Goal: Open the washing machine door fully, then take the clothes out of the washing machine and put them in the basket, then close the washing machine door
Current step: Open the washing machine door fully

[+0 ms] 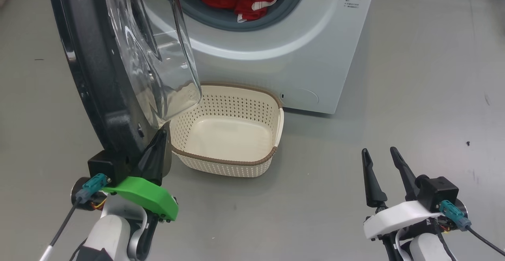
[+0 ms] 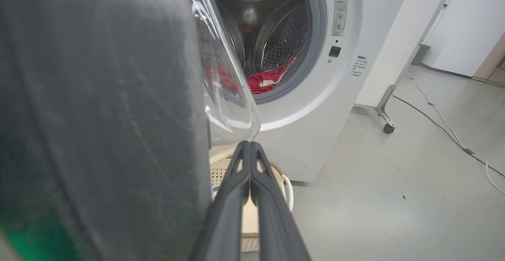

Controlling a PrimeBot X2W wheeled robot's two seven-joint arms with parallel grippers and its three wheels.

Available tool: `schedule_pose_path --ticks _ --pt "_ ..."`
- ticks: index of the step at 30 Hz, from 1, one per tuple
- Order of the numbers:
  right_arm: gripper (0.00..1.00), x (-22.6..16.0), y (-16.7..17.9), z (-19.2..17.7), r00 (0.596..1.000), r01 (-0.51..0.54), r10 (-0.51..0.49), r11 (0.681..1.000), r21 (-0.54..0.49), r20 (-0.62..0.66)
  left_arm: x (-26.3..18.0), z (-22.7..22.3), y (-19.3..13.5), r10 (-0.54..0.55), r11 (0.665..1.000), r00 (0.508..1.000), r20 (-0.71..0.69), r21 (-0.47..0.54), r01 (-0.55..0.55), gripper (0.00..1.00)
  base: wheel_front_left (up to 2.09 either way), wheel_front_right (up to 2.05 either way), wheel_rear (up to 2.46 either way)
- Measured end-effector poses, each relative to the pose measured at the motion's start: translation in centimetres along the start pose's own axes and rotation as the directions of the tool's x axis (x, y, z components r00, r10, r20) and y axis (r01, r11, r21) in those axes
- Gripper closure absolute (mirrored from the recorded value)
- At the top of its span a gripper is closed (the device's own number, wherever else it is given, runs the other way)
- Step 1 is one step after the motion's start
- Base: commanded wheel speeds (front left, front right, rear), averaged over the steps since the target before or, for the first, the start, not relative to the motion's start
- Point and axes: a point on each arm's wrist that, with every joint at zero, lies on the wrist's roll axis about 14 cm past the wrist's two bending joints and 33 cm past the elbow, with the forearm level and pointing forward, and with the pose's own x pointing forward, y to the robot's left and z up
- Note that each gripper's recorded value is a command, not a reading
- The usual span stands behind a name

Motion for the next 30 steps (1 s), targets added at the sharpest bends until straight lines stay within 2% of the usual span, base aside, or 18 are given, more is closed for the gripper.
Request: schedule_pose_path --ticks 8,15,24,30 --pt "0.00 0.6 1.3 -0.5 0.999 -0.047 0.047 0.999 0.001 -0.015 -0.8 0.8 2.0 0.066 0.998 0.997 0.037 -0.011 -0.066 1.00 0.00 0.00 0.00" --pt "0.00 1.1 2.1 -1.4 0.996 -0.077 0.077 0.997 0.006 -0.040 -1.5 1.6 5.1 0.169 0.985 0.983 0.070 -0.046 -0.167 1.00 0.00 0.00 0.00" --pt "0.00 1.6 2.2 -3.0 0.993 -0.090 0.090 0.996 0.010 -0.081 -2.3 2.2 9.6 0.297 0.954 0.950 0.093 -0.056 -0.293 1.00 0.00 0.00 0.00" --pt "0.00 2.2 2.1 -4.0 0.989 -0.103 0.103 0.995 0.007 -0.109 -3.1 2.5 12.9 0.389 0.921 0.916 0.102 -0.077 -0.383 1.00 0.00 0.00 0.00"
